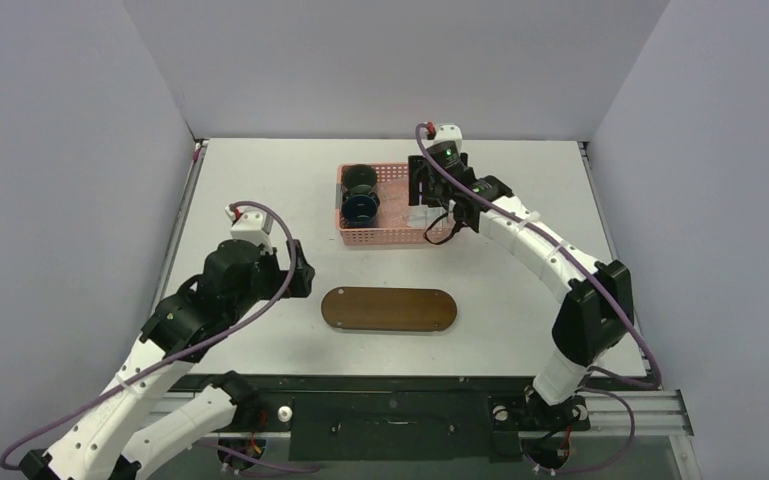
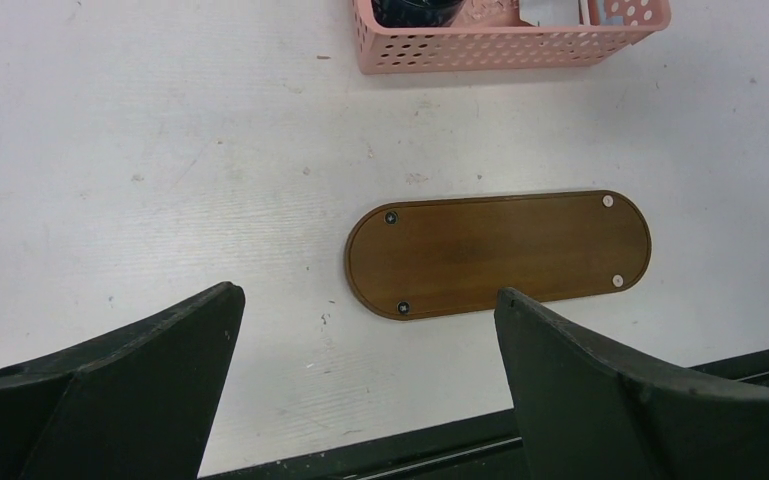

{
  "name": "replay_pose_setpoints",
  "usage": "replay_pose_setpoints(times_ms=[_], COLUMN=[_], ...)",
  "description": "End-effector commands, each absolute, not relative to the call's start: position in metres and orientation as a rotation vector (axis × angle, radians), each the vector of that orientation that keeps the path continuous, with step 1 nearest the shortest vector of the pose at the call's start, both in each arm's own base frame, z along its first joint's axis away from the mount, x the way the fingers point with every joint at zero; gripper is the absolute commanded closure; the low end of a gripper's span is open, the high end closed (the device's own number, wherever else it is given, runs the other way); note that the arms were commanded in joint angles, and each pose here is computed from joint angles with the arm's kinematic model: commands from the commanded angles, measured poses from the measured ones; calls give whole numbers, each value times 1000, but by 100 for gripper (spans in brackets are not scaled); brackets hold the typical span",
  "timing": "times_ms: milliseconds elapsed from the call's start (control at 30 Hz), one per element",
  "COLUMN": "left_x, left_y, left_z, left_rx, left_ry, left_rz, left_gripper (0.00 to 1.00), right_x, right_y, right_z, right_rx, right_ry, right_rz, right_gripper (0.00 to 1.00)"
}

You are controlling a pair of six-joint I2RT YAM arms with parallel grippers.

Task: Prepare toiletry sets of a toothbrush and toothpaste on the tray

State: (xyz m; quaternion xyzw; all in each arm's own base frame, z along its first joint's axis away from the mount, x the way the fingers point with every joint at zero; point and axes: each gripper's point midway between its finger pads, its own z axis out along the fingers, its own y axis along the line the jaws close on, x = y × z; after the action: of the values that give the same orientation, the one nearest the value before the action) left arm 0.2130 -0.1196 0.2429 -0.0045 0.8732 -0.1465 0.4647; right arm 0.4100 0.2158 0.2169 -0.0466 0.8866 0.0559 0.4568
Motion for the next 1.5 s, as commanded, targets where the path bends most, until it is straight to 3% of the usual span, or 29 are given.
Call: replay_pose_setpoints(times_ms=[0,133,533,1467], left_x=[208,205,195,195], left_y=[-116,-116,-120,-121], left_z=[244,242,235,232], left_rx=[44,53,108,132], left_ry=[2085,2052,1995,2006], left_rz=[-374,-397,-471,-467], left_gripper=[4,4,4,4], right_x=[433,450,482,506], right_y=[232,243,257,262], right_z=[230,219,173,113], right_rx=[-168,-202,-248,-283], right_ry=[2154,2175,2274,2390], right_rz=[200,229,215,141], right_gripper=[36,36,58,65])
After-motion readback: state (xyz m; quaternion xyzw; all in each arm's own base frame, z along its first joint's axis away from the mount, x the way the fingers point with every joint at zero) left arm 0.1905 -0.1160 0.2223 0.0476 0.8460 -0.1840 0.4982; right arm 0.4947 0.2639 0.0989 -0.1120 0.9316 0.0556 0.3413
